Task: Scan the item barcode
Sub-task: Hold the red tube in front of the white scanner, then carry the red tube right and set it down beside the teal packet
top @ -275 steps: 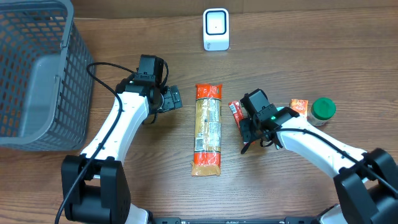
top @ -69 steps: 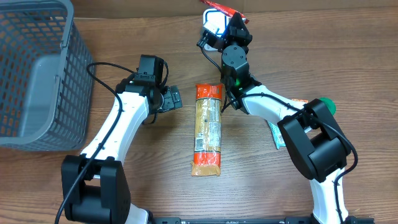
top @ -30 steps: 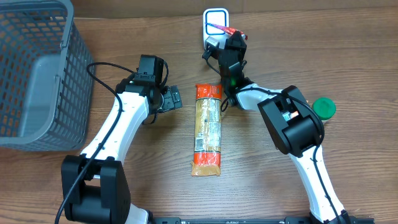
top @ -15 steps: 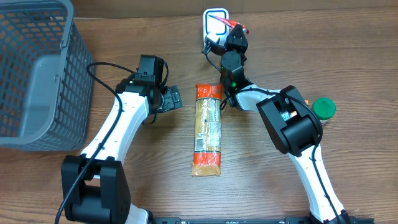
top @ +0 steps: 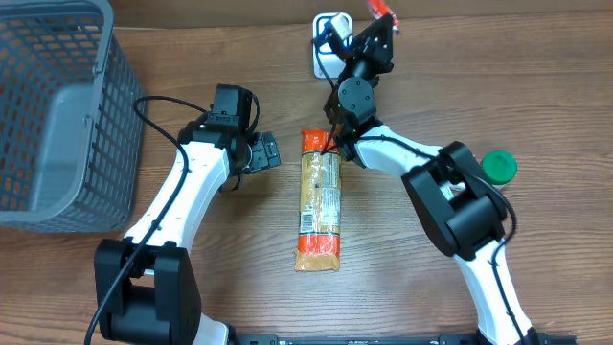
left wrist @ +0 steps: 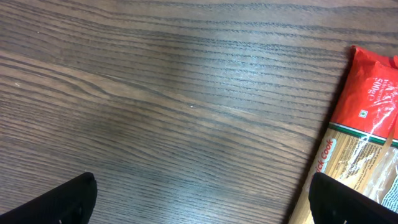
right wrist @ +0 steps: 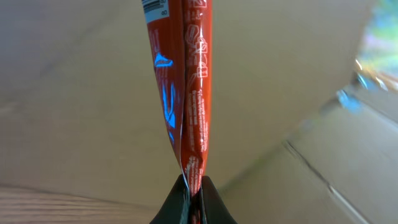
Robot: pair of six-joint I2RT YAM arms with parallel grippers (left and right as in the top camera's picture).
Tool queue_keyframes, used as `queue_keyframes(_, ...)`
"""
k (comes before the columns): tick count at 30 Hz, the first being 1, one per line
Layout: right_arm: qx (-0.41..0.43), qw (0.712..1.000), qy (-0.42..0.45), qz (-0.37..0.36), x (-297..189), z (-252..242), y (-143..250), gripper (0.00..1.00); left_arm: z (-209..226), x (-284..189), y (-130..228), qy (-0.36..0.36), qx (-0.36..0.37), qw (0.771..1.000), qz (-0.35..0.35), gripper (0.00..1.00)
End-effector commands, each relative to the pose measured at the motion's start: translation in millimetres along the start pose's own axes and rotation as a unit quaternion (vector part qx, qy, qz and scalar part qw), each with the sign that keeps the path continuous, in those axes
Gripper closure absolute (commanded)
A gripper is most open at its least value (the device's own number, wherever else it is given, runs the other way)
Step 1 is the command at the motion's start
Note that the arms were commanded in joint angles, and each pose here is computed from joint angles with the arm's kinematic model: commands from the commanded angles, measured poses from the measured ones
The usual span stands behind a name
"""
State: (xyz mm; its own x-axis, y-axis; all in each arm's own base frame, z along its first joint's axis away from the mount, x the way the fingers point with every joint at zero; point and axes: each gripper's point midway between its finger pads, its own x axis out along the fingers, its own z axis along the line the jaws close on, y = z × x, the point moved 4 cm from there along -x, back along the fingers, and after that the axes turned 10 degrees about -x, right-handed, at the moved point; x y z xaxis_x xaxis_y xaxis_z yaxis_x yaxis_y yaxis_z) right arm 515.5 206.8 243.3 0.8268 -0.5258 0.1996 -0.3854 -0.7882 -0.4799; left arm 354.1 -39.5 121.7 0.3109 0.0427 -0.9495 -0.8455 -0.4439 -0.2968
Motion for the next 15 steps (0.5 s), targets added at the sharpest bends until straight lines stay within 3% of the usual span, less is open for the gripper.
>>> queue_keyframes(1,0.089,0.988,0.028,0.120,-9,-61,9,0.97,-3,-6,-3,0.007,-0.002,1.000,-0.009,0.00)
queue_keyframes(5,0.109,0.975,0.028,0.194,-22,-80,20,0.96,-3,-6,-4,0.007,-0.002,1.000,-0.009,0.00)
queue_keyframes(8,0.075,0.980,0.013,0.183,-33,-87,12,0.97,-3,-6,-4,0.007,-0.002,1.000,-0.009,0.00)
queue_keyframes(15,0.102,0.986,-0.017,0.134,-83,-114,-15,0.97,-3,-6,-3,0.007,-0.002,1.000,-0.009,0.00)
